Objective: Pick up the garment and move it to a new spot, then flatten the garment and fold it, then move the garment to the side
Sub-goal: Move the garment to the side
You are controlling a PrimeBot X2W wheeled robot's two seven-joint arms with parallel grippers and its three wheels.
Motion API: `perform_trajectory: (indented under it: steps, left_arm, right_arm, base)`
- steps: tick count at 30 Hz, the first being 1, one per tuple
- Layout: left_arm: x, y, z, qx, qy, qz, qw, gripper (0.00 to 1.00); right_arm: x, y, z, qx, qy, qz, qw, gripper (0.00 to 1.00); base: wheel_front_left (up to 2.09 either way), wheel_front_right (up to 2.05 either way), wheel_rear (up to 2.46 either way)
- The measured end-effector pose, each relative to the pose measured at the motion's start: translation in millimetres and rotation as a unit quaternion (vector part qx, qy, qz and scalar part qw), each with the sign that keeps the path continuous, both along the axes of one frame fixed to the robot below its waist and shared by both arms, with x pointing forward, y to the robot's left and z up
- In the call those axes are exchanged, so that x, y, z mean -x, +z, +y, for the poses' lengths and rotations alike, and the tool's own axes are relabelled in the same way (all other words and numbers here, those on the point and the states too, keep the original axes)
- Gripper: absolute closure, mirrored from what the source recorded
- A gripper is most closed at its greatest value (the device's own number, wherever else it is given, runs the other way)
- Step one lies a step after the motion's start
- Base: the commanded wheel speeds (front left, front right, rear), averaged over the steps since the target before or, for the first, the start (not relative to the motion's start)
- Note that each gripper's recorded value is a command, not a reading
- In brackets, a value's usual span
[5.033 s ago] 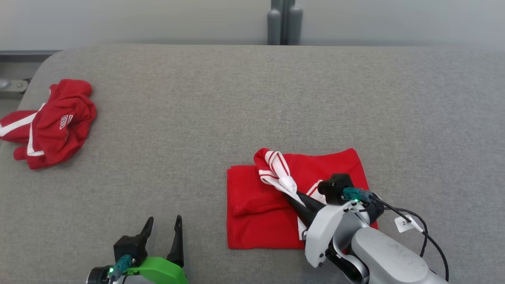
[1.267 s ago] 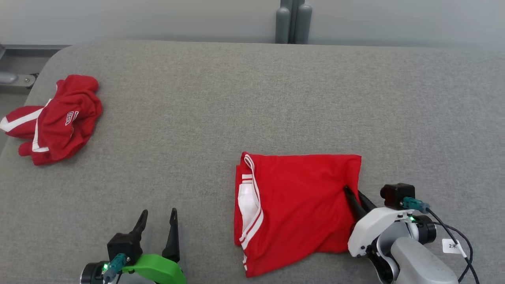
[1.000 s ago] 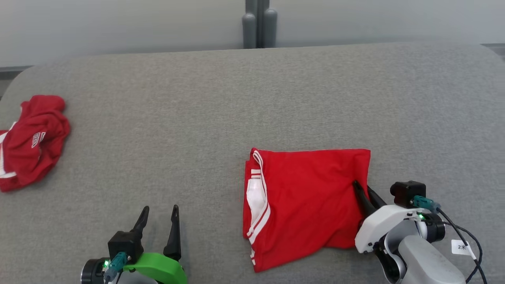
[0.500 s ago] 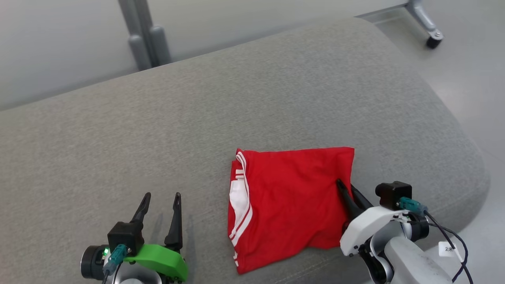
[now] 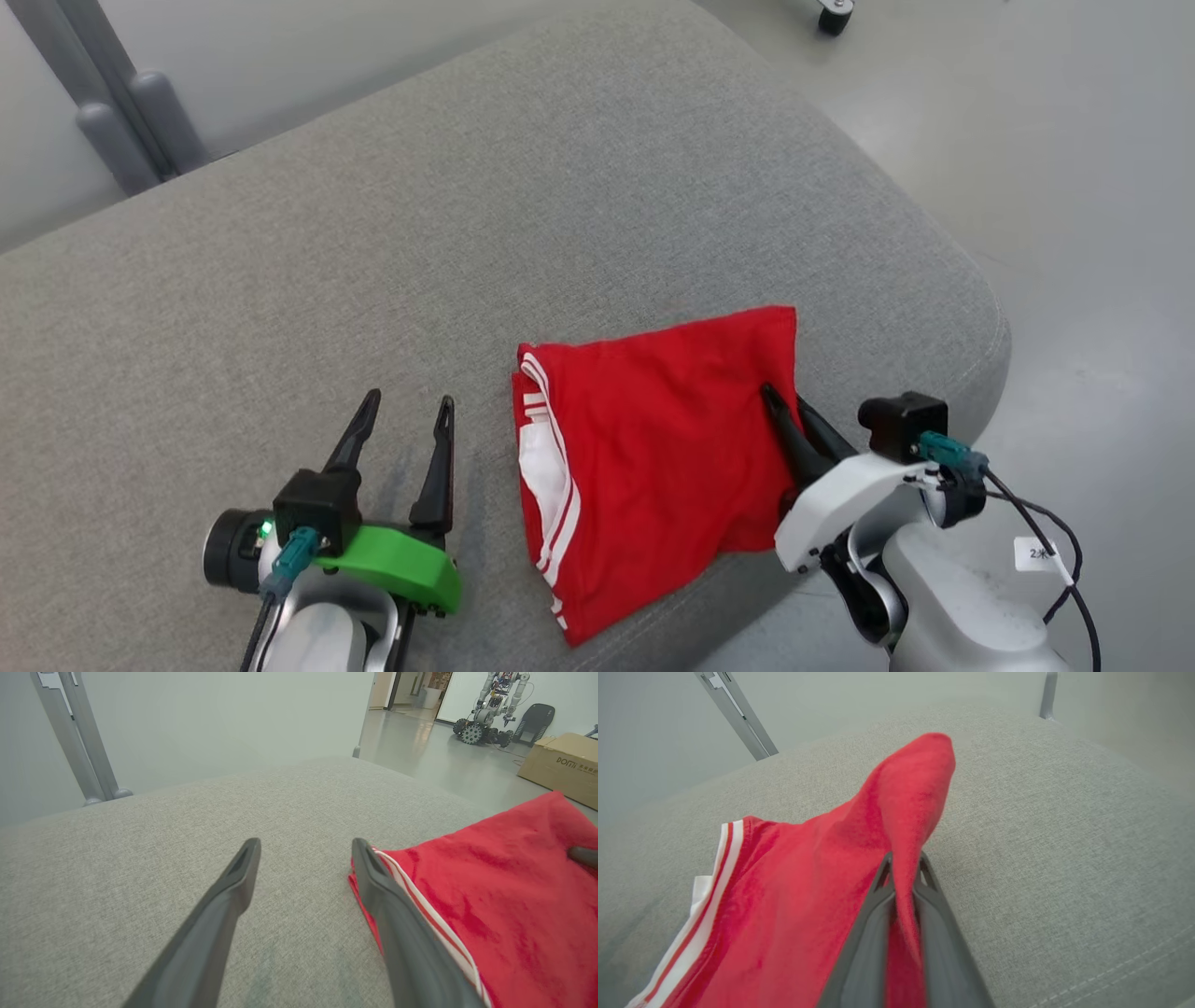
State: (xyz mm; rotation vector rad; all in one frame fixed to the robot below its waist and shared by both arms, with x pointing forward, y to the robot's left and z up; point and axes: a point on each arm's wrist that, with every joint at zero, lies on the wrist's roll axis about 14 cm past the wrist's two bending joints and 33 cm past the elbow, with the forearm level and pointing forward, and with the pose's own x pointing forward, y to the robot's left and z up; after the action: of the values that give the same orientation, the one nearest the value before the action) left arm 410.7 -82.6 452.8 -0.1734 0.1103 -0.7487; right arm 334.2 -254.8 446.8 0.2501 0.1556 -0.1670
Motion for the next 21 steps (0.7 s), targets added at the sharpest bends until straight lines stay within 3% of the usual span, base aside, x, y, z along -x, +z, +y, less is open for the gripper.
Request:
perform_trajectory:
  steps: [10,17,21]
  left_arm:
    - [-31,10,-6,0.009,-0.005,-0.043,0.999,0.00]
    - [-60,5,18,0.006,0.023,-0.062,0.998,0.00]
    - [-73,-10,46,-0.006,0.056,-0.054,0.997,0.00]
  right_arm:
    - [-78,47,-15,0.066,0.029,-0.045,0.996,1.00]
    - [-142,83,-86,0.148,-0.019,-0.061,0.987,1.00]
    - [-169,77,-121,0.179,-0.049,-0.038,0.982,1.00]
  base:
    - [0.00,0.00,0.00]
    - [0.00,0.00,0.00]
    - [0.00,0.00,0.00]
